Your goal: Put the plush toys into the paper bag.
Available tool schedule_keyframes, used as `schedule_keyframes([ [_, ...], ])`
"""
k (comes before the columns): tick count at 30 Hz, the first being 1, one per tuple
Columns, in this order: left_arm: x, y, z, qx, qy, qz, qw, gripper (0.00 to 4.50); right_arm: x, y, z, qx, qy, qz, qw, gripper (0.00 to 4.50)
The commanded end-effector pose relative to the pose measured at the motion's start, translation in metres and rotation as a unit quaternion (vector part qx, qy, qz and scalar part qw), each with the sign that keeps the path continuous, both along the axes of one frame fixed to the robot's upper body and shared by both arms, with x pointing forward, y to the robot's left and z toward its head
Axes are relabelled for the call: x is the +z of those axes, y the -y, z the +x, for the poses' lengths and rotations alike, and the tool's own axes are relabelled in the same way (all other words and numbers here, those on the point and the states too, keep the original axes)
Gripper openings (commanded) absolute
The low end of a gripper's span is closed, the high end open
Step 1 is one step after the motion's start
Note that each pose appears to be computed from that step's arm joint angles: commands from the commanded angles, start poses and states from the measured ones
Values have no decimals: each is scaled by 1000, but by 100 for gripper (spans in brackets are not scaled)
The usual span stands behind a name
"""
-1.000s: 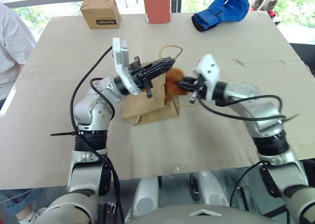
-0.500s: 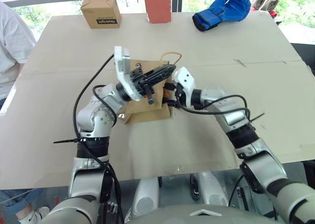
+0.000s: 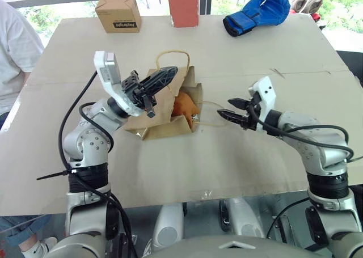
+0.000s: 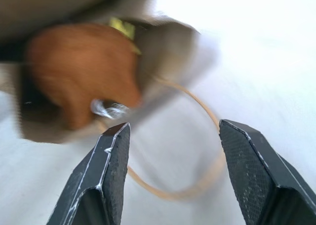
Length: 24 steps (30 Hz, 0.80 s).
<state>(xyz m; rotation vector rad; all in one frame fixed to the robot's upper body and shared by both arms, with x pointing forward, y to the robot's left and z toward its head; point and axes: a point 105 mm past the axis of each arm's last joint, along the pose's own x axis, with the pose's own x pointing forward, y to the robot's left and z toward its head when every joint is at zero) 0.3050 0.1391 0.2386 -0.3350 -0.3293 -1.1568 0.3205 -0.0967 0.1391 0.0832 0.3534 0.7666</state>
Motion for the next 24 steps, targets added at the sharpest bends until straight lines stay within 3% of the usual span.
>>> schedule_keyframes([
  [1,15,-2,-10,0,33,-5,999,0,-18,3,-5,-24,-83,30,996,269],
  [6,16,-3,-11,5,35,-5,999,0,-39,-11,-7,-12,-161,79,984,269],
  [9,17,-3,-11,10,37,-5,999,0,-40,-16,-3,-7,-164,95,982,197],
  [11,17,-4,-12,12,37,-5,999,0,-33,-19,-3,1,-155,121,980,107],
  [13,17,-4,-12,15,35,-7,999,0,-16,-22,-3,16,-136,163,977,11],
  [14,17,-4,-12,17,35,-8,999,0,-8,-24,-4,27,-121,177,976,4],
  [19,28,-9,-3,29,33,-35,998,0,85,-23,-23,110,13,341,933,4],
  [24,34,-18,8,36,31,-43,998,0,138,-11,-32,120,74,376,916,4],
])
